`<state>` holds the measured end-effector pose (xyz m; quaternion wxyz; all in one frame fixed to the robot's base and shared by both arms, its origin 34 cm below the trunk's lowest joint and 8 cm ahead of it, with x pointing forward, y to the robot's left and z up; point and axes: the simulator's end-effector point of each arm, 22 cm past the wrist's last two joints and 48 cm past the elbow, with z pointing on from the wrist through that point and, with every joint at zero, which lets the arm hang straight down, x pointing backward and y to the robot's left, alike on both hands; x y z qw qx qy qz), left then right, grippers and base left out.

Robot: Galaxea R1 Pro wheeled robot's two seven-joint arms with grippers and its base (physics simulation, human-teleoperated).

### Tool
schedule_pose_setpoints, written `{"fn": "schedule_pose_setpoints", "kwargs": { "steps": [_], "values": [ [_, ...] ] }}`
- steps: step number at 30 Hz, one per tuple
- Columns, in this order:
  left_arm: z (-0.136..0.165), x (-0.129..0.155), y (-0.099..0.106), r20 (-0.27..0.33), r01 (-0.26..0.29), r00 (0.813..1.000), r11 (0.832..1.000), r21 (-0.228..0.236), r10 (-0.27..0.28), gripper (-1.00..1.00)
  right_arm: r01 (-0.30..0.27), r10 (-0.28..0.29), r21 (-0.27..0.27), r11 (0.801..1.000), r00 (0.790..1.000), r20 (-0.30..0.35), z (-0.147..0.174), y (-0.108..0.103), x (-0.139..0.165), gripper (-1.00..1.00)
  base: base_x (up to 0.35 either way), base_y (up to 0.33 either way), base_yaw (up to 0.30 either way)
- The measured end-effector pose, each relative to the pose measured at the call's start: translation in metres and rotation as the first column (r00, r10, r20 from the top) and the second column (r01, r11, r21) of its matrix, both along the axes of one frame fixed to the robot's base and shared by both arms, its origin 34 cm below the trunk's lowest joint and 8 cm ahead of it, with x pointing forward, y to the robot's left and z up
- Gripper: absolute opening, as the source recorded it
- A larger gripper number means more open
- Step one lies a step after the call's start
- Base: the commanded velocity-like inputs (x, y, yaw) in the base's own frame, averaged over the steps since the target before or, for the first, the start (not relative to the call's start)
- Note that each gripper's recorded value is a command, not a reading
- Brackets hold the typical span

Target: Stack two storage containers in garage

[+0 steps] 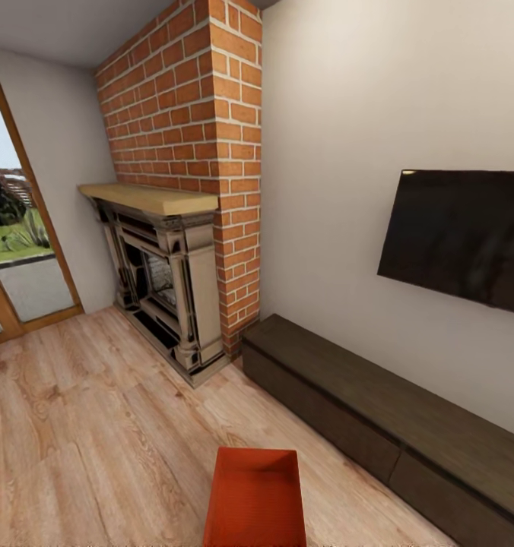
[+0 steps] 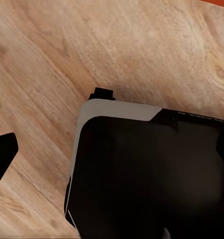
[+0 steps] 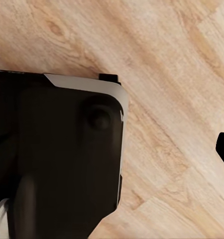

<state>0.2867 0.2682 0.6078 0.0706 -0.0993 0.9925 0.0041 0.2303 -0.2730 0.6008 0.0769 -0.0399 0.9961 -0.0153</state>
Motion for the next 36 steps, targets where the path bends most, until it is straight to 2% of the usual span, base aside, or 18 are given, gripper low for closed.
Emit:
{"fn": "schedule_pose_setpoints", "kwargs": {
  "steps": [2, 3, 7, 12, 27, 36],
  "values": [
    [-0.002, -0.008, 0.000, -0.014, -0.001, 1.000, 1.000, -0.002, 0.001, 1.00, 0.002, -0.002, 0.000, 1.000, 1.000, -0.003, 0.000, 0.000, -0.001, 1.00, 0.000, 0.000, 0.000],
    [-0.004, -0.024, 0.000, -0.032, 0.000, 0.999, 1.000, -0.001, 0.000, 1.00, 0.002, -0.002, 0.000, 1.000, 1.000, -0.005, -0.001, 0.000, -0.002, 1.00, 0.000, 0.000, 0.000],
    [-0.008, -0.047, 0.000, -0.052, 0.002, 0.999, 1.000, 0.001, -0.002, 1.00, 0.003, -0.003, 0.000, 1.000, 1.000, -0.010, -0.001, 0.000, -0.004, 1.00, 0.000, 0.000, 0.000],
    [-0.008, -0.047, 0.001, -0.026, -0.002, 1.000, 1.000, 0.008, 0.002, 1.00, 0.003, -0.003, 0.000, 1.000, 1.000, -0.019, -0.002, 0.000, -0.007, 1.00, 0.000, 0.000, 0.000],
    [-0.011, -0.054, 0.004, -0.042, 0.002, 0.999, 1.000, 0.014, -0.001, 1.00, 0.000, 0.000, 0.000, 1.000, 0.999, -0.042, -0.004, 0.000, -0.016, 1.00, 0.000, 0.000, 0.000],
    [-0.011, -0.049, 0.007, -0.032, 0.005, 0.999, 1.000, 0.020, -0.004, 1.00, -0.005, 0.005, 0.001, 1.000, 0.998, -0.055, -0.006, 0.001, -0.021, 1.00, 0.000, 0.000, 0.000]
  ]
}}
